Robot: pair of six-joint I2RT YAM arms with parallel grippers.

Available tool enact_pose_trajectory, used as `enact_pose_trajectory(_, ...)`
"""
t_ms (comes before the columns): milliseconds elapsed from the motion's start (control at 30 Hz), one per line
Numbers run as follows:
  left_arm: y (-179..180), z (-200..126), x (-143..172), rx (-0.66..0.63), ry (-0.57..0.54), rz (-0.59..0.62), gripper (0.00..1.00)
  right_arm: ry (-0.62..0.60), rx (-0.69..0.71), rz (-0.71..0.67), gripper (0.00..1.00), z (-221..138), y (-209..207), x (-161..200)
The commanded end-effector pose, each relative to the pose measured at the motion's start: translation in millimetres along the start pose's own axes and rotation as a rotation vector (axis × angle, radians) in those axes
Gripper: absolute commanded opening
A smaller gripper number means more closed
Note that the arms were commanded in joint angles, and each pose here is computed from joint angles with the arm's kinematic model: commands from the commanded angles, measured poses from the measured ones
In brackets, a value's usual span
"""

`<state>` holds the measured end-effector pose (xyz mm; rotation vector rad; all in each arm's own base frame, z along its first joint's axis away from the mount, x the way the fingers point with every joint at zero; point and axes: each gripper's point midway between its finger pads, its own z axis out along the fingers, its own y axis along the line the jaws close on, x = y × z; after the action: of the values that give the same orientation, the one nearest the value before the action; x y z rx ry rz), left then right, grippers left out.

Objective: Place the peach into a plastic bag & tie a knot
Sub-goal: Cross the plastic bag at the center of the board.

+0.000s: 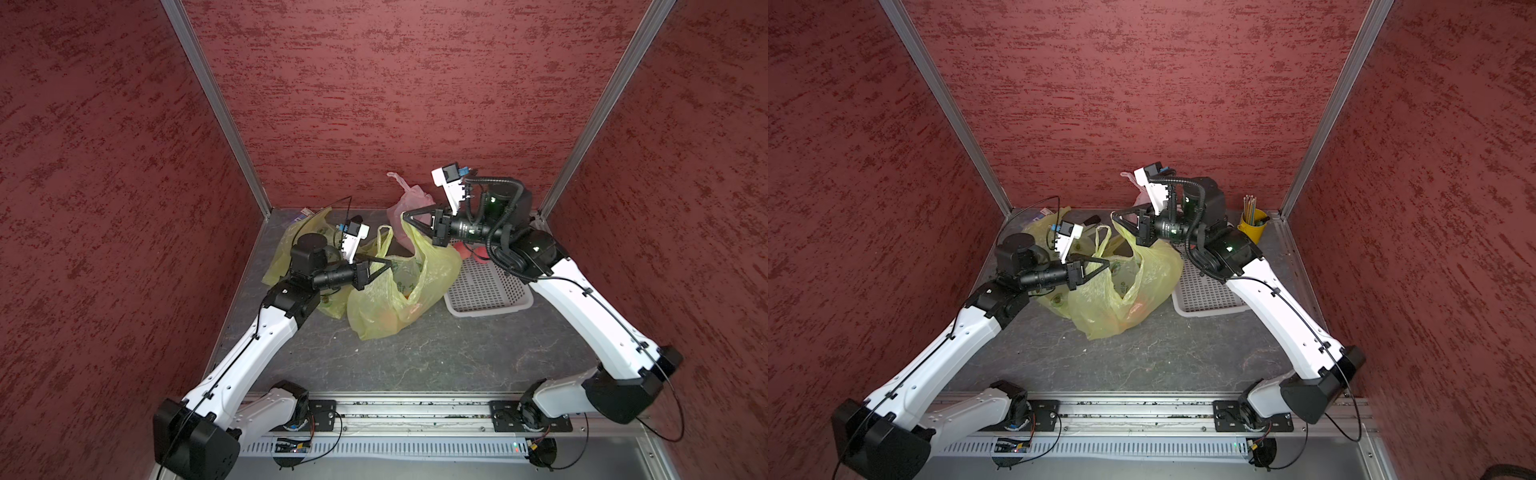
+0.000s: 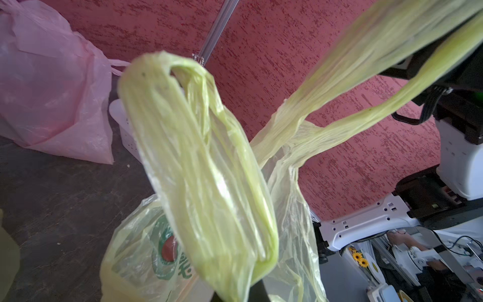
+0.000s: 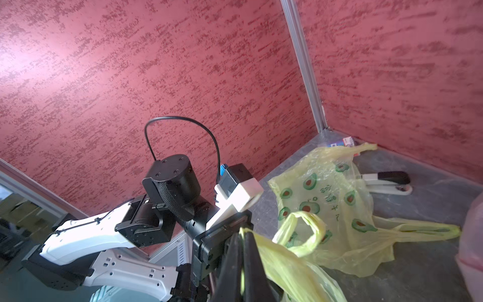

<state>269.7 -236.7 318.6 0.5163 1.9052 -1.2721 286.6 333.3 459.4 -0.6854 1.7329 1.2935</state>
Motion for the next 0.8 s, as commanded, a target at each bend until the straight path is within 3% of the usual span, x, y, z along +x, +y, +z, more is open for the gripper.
enact_pose_trajectory(0,-6.6,7.5,-6.0,0.034,0.003,0.047,0.0,0.065,-0.056,0.042,0.0,20.8,0.0,19.4)
enact_pose_trajectory(367,6.3,21.0,1.3,-0.003,0.078,0.065,0.0,0.179,-0.058,0.104,0.0,41.1,-17.2,58.1)
enact_pose_trajectory(767,18.4,24.1,-0.5,-0.083,0.099,0.102,0.19,0.2,-0.084,0.106,0.0,40.1,-12.0,59.0)
